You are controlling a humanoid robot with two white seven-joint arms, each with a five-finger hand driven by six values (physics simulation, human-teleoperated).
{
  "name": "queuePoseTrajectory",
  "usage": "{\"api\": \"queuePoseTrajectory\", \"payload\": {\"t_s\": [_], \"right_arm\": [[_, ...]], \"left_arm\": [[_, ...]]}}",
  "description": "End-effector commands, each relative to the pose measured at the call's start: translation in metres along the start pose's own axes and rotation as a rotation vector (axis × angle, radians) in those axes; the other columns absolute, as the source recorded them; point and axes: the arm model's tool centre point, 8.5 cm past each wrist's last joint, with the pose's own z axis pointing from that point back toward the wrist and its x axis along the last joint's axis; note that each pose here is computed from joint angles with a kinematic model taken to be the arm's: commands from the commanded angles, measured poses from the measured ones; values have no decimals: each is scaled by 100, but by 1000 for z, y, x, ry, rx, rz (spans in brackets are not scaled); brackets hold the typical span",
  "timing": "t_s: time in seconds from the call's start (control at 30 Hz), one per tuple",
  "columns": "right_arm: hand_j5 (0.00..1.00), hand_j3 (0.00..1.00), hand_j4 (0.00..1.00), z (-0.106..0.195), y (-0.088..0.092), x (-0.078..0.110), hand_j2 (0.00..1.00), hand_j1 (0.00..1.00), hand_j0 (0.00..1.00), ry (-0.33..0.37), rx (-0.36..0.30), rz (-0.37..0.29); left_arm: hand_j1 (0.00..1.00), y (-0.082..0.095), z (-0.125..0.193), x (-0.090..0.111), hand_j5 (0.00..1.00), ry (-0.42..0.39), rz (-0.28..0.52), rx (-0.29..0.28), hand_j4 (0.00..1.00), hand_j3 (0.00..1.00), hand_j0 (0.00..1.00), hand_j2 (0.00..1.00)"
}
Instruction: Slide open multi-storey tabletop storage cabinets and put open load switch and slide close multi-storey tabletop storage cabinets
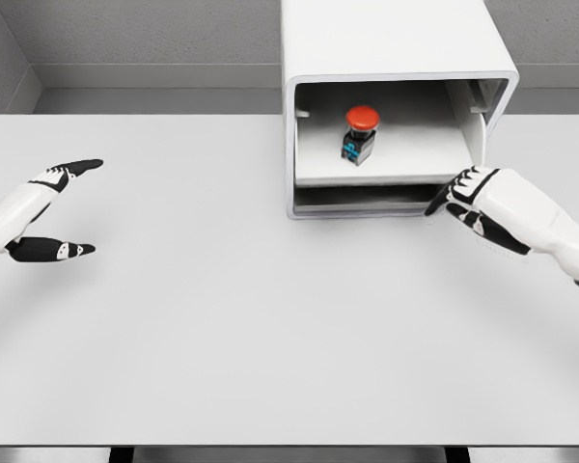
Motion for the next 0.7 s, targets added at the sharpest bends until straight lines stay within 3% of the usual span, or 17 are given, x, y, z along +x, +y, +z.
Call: {"api": "queuePoseTrajectory", "payload": {"t_s": [0.0, 0.17, 0.67], "right_arm": [[47, 47, 47, 1, 11, -2, 47, 47, 47, 8, 21, -27], [47, 47, 47, -14, 20, -12, 47, 47, 47, 16, 15, -51], [48, 48, 48, -25, 12, -27, 48, 48, 48, 39, -11, -48]], "left_arm": [[100, 1, 0, 0, 100, -1, 6, 5, 100, 100, 100, 100], [100, 1, 0, 0, 100, -1, 6, 5, 100, 100, 100, 100], [100, 0, 0, 0, 100, -1, 9, 5, 100, 100, 100, 100]]}}
